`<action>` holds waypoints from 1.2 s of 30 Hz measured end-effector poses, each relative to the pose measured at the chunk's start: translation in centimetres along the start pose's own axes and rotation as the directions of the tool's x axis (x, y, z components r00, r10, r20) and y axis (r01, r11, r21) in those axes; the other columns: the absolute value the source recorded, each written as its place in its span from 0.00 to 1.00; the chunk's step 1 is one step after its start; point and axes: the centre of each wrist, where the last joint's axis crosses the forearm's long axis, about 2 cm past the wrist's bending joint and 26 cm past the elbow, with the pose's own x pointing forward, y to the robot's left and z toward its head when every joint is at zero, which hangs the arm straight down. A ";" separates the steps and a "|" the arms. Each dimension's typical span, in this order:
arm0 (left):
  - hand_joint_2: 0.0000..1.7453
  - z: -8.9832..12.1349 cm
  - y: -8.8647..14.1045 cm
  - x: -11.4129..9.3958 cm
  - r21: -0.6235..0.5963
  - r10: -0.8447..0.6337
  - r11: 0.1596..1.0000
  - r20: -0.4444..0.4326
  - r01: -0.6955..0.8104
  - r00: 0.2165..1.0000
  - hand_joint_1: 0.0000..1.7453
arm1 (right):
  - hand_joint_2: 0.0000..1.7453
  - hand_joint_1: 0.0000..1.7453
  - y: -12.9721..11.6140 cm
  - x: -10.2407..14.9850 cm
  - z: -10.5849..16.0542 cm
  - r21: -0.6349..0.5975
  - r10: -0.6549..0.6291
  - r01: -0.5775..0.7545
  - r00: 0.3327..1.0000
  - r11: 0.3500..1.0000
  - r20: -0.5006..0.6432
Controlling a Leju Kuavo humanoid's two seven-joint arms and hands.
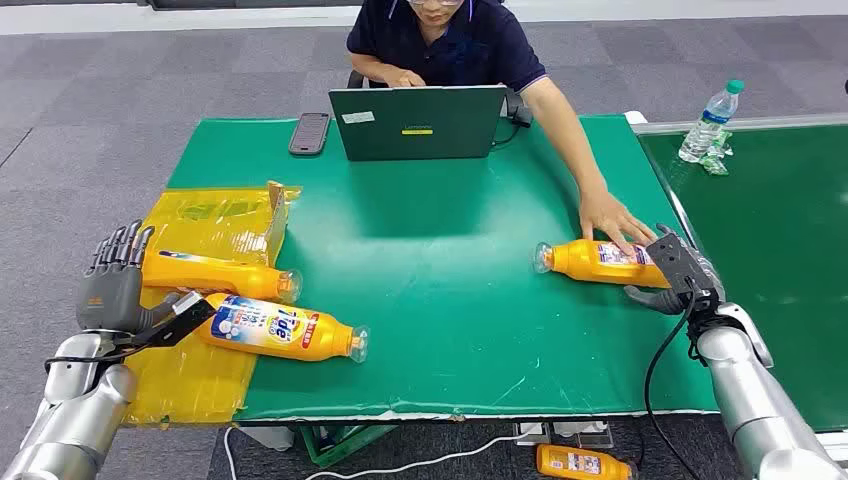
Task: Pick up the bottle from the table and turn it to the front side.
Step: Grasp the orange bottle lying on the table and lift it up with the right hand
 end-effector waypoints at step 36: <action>1.00 -2.8 0.5 1.4 0.000 0.041 0.999 0.005 -0.042 0.999 0.00 | 1.00 0.00 -8.4 13.2 -13.3 0.539 0.561 -0.436 0.823 0.720 -0.083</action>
